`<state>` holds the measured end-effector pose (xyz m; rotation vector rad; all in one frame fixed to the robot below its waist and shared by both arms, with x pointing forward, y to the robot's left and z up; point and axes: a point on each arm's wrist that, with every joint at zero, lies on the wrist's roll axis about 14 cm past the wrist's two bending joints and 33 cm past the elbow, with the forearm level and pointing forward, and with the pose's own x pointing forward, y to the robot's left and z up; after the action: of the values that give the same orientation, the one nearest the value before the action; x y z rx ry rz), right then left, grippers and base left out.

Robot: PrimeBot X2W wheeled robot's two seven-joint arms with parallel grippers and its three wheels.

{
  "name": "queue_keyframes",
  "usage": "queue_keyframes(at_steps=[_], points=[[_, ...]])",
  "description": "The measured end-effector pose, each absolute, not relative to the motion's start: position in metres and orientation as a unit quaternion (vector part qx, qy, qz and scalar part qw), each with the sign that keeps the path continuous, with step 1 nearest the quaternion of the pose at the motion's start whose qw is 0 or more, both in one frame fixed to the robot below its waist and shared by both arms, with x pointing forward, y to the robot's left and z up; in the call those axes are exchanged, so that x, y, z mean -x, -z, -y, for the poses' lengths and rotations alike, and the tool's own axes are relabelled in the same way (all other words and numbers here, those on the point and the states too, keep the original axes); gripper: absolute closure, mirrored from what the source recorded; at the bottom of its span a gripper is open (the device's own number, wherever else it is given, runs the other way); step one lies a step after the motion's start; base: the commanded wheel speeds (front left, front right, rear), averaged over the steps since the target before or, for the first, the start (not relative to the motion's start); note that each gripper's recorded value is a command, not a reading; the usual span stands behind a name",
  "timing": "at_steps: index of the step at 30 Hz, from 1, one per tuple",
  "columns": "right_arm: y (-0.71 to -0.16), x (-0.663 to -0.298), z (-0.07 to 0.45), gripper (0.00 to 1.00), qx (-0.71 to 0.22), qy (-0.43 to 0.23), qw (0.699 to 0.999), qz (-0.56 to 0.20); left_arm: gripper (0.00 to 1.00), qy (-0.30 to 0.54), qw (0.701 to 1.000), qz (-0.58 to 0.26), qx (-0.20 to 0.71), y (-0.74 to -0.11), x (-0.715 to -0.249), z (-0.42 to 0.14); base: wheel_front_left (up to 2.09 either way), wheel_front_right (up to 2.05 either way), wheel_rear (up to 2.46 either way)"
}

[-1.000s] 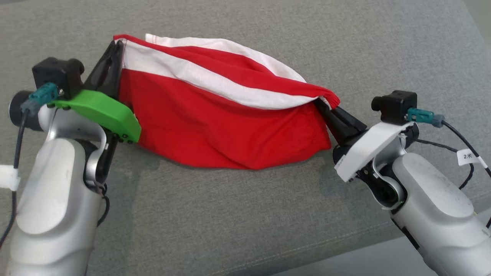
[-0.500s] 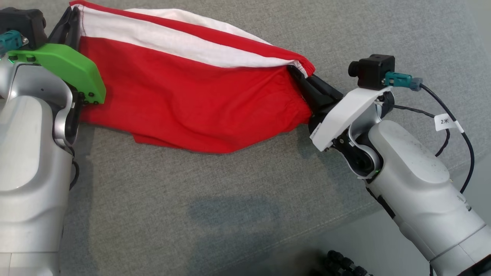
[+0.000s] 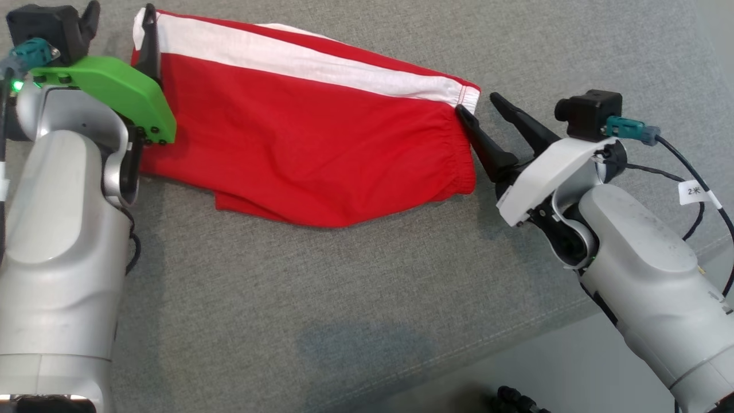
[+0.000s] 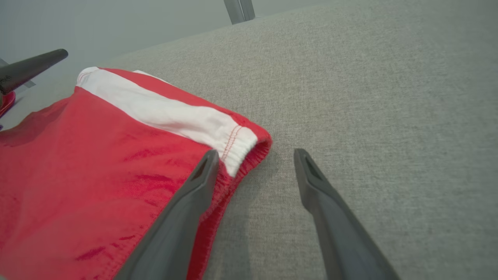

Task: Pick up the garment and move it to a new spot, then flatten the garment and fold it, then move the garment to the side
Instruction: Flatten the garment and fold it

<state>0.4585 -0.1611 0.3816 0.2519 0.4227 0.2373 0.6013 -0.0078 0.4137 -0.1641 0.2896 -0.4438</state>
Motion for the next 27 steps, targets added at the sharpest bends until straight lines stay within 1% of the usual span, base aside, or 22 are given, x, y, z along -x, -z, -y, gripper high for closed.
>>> queue_keyframes(at_steps=[6, 13, 20, 23, 27], points=[[-0.383, -0.445, 0.184, 0.00, -0.105, -0.096, 0.970, -0.199, 0.00, 0.215, 0.958, -0.140, 0.128, -0.423, -0.581, 0.013, 0.00, 0.00, 0.00], [-0.389, -0.426, 0.200, 0.00, -0.110, -0.066, 0.974, -0.187, 0.00, 0.178, 0.948, -0.204, 0.167, -0.392, -0.535, -0.007, 0.00, 0.00, 0.00], [-0.406, -0.415, 0.182, 0.00, -0.122, -0.084, 0.975, -0.164, 0.00, 0.150, 0.947, -0.226, 0.171, -0.392, -0.511, -0.028, 0.00, 0.00, 0.00], [-0.418, -0.414, 0.176, 0.00, -0.123, -0.094, 0.977, -0.149, 0.00, 0.155, 0.943, -0.238, 0.174, -0.393, -0.504, -0.027, 0.00, 0.00, 0.00], [-0.427, -0.411, 0.181, 0.00, -0.119, -0.090, 0.979, -0.137, 0.00, 0.167, 0.938, -0.250, 0.172, -0.393, -0.499, -0.020, 0.00, 0.00, 0.00]])
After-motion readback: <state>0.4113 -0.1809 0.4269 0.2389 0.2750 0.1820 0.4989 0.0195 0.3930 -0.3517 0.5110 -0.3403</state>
